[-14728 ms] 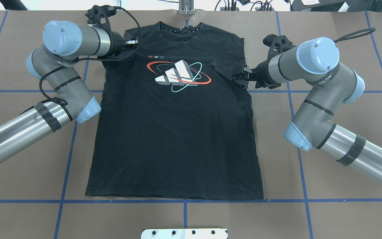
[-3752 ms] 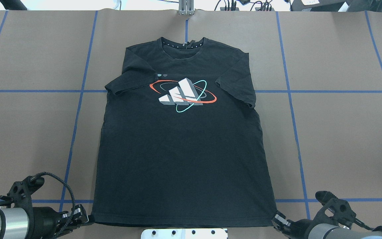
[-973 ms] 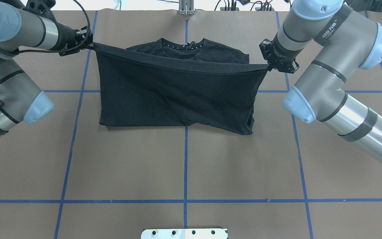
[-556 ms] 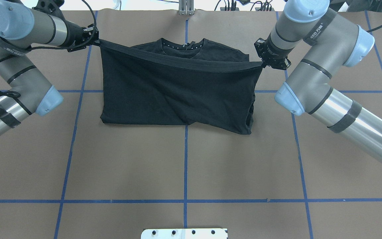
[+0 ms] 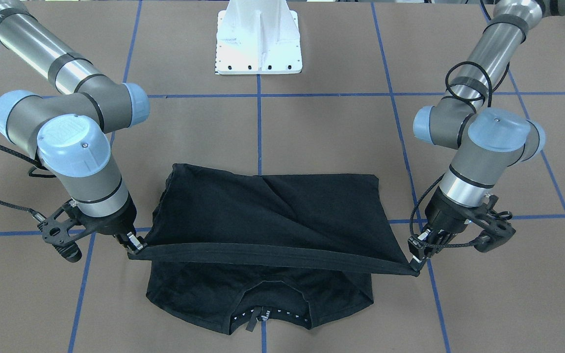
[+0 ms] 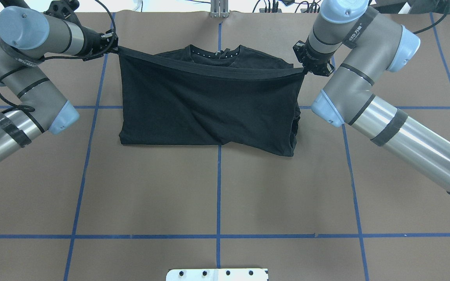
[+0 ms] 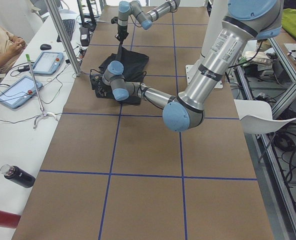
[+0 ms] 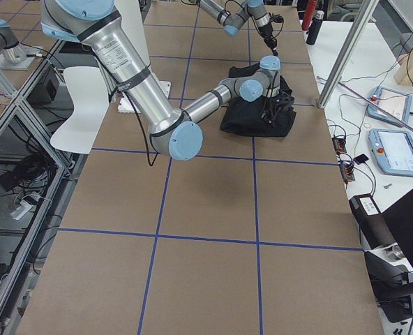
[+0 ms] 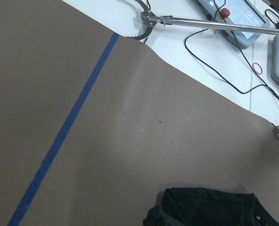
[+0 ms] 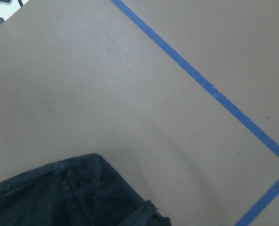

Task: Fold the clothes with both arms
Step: 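Lower the hem onto the collar and open both grippers, then move the right gripper down to the folded shirt's side edge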

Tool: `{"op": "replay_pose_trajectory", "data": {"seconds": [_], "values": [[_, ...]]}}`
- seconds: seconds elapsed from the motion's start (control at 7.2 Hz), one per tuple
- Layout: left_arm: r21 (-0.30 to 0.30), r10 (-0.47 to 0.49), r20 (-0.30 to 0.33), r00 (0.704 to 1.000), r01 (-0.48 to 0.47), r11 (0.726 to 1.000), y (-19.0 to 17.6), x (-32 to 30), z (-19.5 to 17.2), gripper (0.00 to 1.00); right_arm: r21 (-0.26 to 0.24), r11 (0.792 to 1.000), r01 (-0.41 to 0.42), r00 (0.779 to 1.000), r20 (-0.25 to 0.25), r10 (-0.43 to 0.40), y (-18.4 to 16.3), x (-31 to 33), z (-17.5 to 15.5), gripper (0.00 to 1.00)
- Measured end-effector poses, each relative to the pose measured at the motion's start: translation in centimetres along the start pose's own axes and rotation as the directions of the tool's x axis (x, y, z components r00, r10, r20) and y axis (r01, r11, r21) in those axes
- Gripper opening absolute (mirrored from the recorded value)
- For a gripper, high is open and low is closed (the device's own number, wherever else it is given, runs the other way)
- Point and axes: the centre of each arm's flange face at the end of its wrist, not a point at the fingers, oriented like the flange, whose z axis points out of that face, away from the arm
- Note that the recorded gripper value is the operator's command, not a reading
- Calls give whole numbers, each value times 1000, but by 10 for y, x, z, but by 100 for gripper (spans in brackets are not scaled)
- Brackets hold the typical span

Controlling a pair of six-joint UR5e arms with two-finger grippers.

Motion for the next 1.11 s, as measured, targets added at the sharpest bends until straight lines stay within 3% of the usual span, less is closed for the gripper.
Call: {"op": "replay_pose_trajectory", "data": {"seconds": [0.14, 0.28, 0.42, 0.83, 1.11], "values": [[8, 0, 2, 1000, 0, 1000, -1, 0, 5, 13, 11, 1000, 2, 1000, 4, -2, -4, -2, 8, 24], [21, 1, 3, 1000, -2, 1000, -1, -2, 12, 24, 19, 1000, 2, 1000, 4, -2, -5, -6, 13, 65], [29, 3, 4, 1000, -3, 1000, -1, -4, 17, 35, 27, 1000, 2, 1000, 3, -2, -6, -13, 14, 77], [36, 12, -16, 1000, -11, 999, -1, 1, 14, 35, 28, 1000, -2, 999, 39, 1, 1, -37, -1, 81], [36, 20, -53, 998, -19, 999, -1, 13, 0, 36, -6, 1000, -23, 994, 110, 24, 40, 17, -19, 84]]}}
